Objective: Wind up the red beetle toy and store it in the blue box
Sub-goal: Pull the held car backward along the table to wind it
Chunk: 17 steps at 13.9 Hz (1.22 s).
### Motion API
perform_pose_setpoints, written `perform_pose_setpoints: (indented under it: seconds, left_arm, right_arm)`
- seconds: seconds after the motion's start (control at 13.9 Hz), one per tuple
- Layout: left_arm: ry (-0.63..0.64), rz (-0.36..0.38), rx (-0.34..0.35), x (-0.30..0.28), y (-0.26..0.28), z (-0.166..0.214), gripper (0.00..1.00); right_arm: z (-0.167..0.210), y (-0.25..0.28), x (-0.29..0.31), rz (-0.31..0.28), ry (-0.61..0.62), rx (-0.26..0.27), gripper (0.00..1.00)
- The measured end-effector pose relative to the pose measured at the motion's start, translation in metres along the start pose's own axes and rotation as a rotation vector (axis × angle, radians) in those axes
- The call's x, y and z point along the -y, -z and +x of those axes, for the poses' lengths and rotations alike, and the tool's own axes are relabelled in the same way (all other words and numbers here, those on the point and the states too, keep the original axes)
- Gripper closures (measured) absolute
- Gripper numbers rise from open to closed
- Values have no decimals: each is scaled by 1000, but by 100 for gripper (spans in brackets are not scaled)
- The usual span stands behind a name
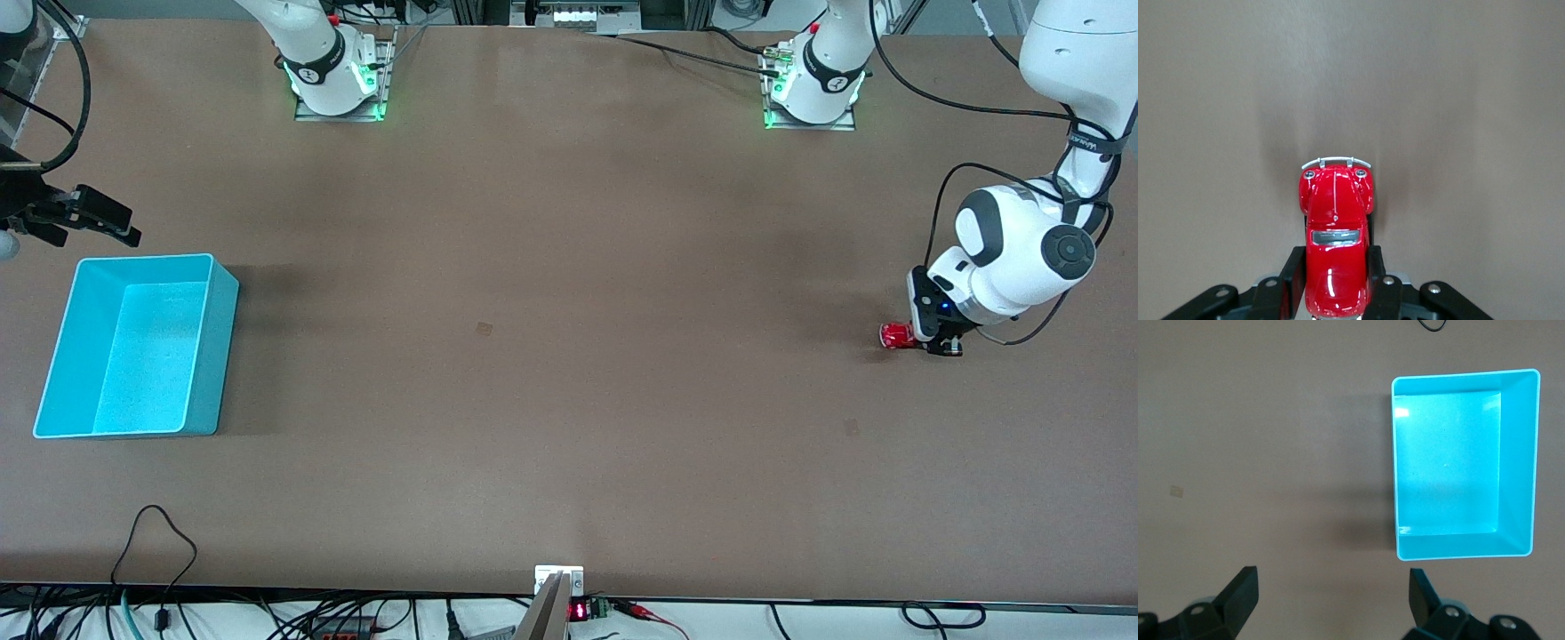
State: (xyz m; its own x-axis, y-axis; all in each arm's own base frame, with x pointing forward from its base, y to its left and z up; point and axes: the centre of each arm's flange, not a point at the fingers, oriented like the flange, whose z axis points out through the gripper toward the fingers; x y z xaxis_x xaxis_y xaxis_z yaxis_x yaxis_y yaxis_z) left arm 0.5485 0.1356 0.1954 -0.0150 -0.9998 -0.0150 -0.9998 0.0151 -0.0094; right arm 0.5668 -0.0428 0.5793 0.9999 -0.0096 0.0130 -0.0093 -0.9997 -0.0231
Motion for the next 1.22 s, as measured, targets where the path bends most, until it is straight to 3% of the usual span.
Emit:
perform_pose_setpoints:
  seconds: [0.5,1.22]
  left_arm:
    - [-1,10,4,-3,0,-41,59]
    - [19,14,5,-4,-1,-55,59]
  right_arm:
    - [0,0,0,0,0,0,0]
    - [0,0,0,0,0,0,0]
